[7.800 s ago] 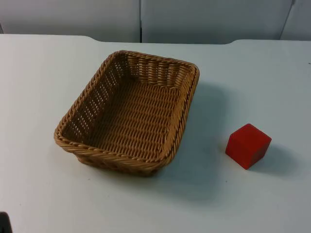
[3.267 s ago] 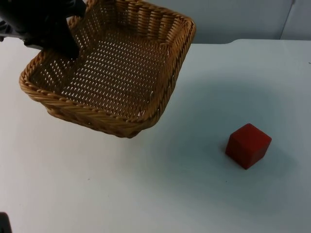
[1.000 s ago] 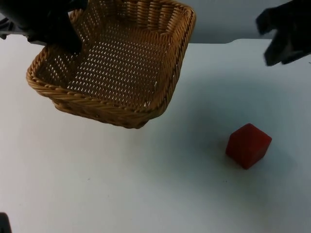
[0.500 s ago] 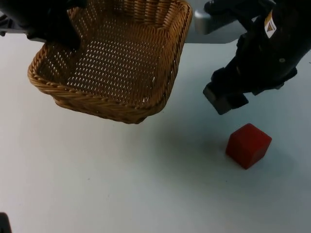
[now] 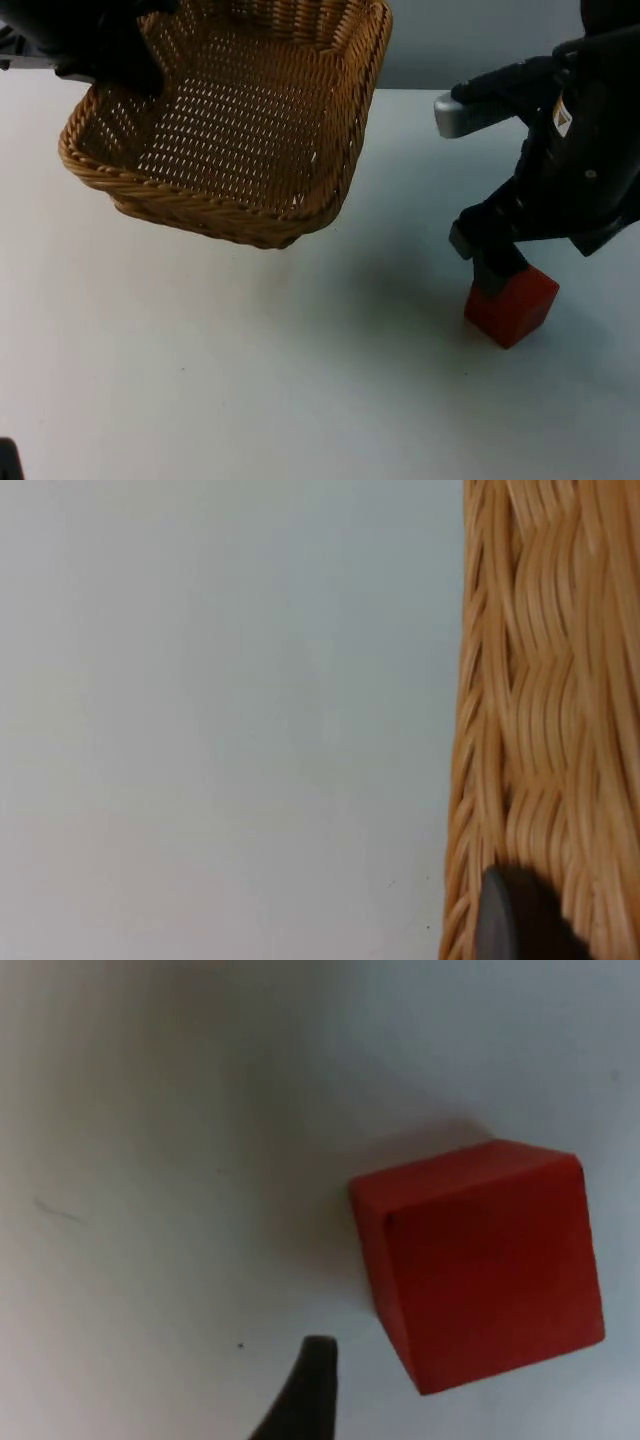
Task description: Pick up the basket with the left hand and place the cube into the basket with the right hand.
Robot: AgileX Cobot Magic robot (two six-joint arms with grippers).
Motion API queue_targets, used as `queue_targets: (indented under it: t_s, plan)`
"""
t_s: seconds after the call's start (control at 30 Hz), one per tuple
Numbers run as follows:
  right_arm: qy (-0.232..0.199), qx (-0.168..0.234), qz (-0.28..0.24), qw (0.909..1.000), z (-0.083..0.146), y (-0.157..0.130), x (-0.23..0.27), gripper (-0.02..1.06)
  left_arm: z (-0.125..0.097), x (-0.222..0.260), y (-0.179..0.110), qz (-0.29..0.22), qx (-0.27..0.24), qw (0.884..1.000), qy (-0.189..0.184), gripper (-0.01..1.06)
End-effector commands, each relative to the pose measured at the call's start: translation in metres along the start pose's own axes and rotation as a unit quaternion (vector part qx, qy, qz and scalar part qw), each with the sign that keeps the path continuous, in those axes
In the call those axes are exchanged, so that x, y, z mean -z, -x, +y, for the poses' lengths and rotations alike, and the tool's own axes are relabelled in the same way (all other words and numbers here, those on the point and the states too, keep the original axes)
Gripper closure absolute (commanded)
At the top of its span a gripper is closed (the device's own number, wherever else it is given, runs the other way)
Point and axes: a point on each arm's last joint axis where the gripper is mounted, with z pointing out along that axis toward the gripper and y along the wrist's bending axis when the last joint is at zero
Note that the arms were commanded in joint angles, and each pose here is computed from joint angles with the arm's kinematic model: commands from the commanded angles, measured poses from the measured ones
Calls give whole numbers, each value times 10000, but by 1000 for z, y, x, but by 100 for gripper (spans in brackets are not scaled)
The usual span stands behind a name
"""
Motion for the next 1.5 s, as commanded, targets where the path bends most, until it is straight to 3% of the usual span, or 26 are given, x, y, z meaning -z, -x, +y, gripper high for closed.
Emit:
queue_targets:
  t_s: [0.0,0.2,0.37,0.43,0.5,0.53,0.67,0.7,0.73,0.93,1.03,1.07,1.17,1.2,1.27,1.4,1.43,1.47]
  plan:
    - [33,-160,10,9999,-5,3,-4,20,-2,5,5,-247,140,9996,-21,105]
    - [298,-227,200,9991,-3,2,-23,21,-1,5,7,-370,141,9992,44,105]
    - [470,-213,279,9983,3,2,-36,28,0,5,8,-414,149,9990,60,105]
    - [477,-205,229,9984,3,4,-39,38,0,5,8,-414,149,9990,60,105]
    - [475,-185,116,9986,3,6,-39,54,0,5,8,-414,149,9990,60,105]
    - [475,-185,116,9986,3,6,-39,54,0,5,8,-414,149,9990,60,105]
    - [477,-161,-65,9987,3,9,-39,95,0,5,8,-414,149,9990,60,105]
    - [477,-161,-65,9987,3,9,-39,95,0,5,8,-414,149,9990,60,105]
    - [425,-106,-113,9990,1,11,-37,105,0,5,8,-414,149,9990,60,105]
    - [-289,-85,-369,9989,-28,37,-1,105,0,5,8,-414,149,9990,60,105]
    - [-945,-192,-920,9911,-56,60,52,105,0,5,8,-424,149,9990,65,105]
    - [-945,-192,-920,9911,-56,60,52,105,0,5,8,-424,149,9990,65,105]
    - [-1311,-295,-1669,9768,-72,79,116,105,0,5,8,-424,149,9990,65,105]
    - [-1272,-360,-1973,9714,-75,85,138,105,0,5,8,-424,149,9990,65,105]
    - [-1083,-380,-2192,9689,-75,89,154,105,0,5,8,-424,149,9990,65,105]
    - [526,-101,-2912,9552,-50,101,204,105,0,5,8,-432,149,9989,69,105]
    - [787,64,-3028,9498,-42,103,208,105,0,5,8,-432,149,9989,69,105]
    - [787,64,-3028,9498,-42,103,208,105,0,5,8,-432,149,9989,69,105]
